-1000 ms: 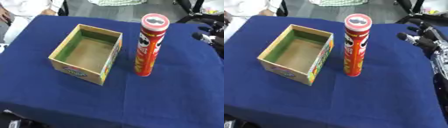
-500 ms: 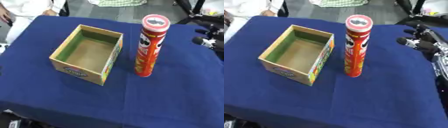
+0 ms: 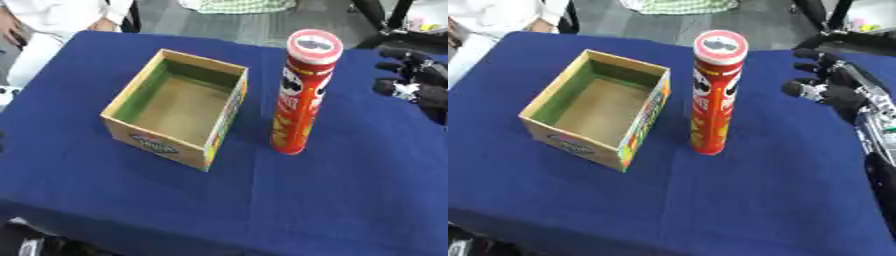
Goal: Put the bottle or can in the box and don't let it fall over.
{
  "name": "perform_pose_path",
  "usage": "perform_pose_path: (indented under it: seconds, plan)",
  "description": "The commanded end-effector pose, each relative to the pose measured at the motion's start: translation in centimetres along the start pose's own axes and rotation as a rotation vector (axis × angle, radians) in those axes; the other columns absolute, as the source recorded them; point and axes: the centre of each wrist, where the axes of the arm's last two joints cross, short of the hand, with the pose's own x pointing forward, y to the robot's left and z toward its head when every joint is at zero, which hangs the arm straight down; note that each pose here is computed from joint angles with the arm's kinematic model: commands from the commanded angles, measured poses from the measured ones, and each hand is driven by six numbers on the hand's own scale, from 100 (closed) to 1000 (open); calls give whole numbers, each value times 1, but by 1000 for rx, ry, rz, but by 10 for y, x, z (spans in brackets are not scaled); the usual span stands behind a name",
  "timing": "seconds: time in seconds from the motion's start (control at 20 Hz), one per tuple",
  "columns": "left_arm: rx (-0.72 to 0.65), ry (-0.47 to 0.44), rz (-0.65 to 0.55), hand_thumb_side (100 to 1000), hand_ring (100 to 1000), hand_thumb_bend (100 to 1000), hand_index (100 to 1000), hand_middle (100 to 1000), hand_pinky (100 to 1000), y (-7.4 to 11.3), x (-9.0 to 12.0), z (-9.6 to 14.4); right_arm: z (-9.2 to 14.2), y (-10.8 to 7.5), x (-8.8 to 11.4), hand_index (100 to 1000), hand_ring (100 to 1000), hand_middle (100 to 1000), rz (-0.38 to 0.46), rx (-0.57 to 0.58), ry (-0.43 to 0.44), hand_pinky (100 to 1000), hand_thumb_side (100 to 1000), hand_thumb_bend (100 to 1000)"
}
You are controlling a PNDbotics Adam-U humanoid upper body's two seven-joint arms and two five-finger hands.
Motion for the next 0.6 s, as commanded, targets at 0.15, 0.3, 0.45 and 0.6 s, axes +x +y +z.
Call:
perform_pose_path:
  seconds: [0.15, 0.3, 0.45, 0.6]
  plan:
    - [-18, -26, -21, 736, 913, 111, 917, 913, 967, 4, 7, -5, -9, 3, 20, 845, 965, 1000, 41, 50, -40, 879, 264, 872]
    - [-19, -26, -20, 736, 914, 112, 917, 913, 967, 4, 7, -5, -11, 7, 19, 854, 967, 1000, 36, 78, -39, 880, 267, 875]
    - [-20, -26, -19, 736, 915, 111, 917, 914, 968, 4, 7, -5, -13, 11, 18, 861, 971, 1000, 27, 105, -38, 880, 272, 881]
    - [-21, -26, -19, 735, 916, 111, 917, 914, 968, 4, 7, -5, -15, 16, 19, 864, 973, 1000, 22, 135, -41, 882, 274, 883]
